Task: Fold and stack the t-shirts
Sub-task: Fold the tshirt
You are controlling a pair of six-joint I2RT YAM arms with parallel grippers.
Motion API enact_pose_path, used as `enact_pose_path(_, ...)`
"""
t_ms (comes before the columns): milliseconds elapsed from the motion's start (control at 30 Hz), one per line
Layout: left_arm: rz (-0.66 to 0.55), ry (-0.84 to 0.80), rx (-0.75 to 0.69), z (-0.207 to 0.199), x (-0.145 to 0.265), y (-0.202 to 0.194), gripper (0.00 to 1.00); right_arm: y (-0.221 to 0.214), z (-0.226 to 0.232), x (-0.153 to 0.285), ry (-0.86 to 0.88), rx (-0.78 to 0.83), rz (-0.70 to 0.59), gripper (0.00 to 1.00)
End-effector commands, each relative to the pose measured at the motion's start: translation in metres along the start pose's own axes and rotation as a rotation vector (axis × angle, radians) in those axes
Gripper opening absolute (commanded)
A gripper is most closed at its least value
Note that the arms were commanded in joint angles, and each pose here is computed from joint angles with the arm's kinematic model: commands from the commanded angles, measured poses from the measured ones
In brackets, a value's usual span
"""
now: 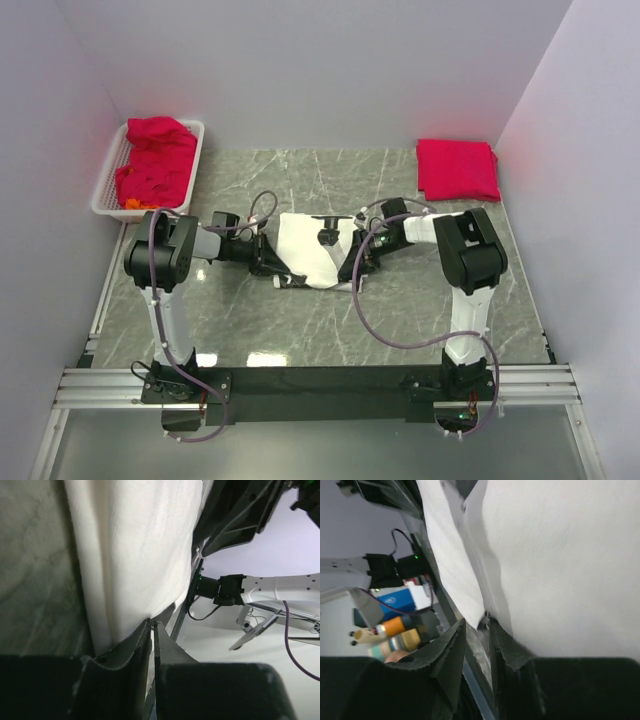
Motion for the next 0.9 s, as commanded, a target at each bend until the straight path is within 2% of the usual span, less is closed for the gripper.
enact_pose_path(0, -0.056, 0.050, -0.084, -0.002, 0.007, 0.001, 0.15, 0.000, 0.025, 0.025, -0.075, 0.161, -0.013, 0.33)
enact_pose_path(100, -0.054, -0.003, -0.166, -0.027, 0.012, -0.001, 0.14, -0.003, 0.054, 0.030, -0.031, 0.265, -0.036, 0.33)
enact_pose_path(200, -0.055, -0.050, -0.277, -0.059, 0.018, -0.012, 0.14, -0.020, 0.066, 0.020, -0.010, 0.301, 0.003, 0.33)
enact_pose_path(333, 0.002, -0.058, -0.311, -0.070, 0.006, -0.025, 0.14, -0.031, 0.053, 0.005, -0.011, 0.269, 0.049, 0.32)
enact_pose_path(500, 0.017, 0.005, -0.196, -0.038, -0.009, -0.027, 0.11, -0.034, 0.014, -0.009, -0.060, 0.169, 0.101, 0.31)
enact_pose_path(633, 0.025, 0.084, -0.055, 0.006, -0.018, -0.028, 0.10, -0.045, -0.010, -0.009, -0.117, 0.114, 0.138, 0.30)
enact_pose_path(733, -0.005, 0.122, -0.036, 0.020, -0.015, -0.021, 0.10, -0.042, -0.017, -0.006, -0.189, 0.102, 0.141, 0.30)
enact_pose_path(800, -0.021, 0.119, -0.043, 0.017, -0.011, -0.012, 0.11, -0.035, -0.017, -0.002, -0.233, 0.098, 0.144, 0.30)
enact_pose_path(867, -0.030, 0.102, -0.109, 0.003, -0.007, -0.003, 0.12, -0.030, -0.020, 0.003, -0.266, 0.126, 0.147, 0.29)
Point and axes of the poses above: each gripper's point midway between its finger pads, its own x axis back along the fingers, its own z axis along the line the jaws close on, y = z × x, the point moved 4 cm from there along x, back along the fingers, and after that the axes turned 7 degrees about x, right-handed, at the moved point
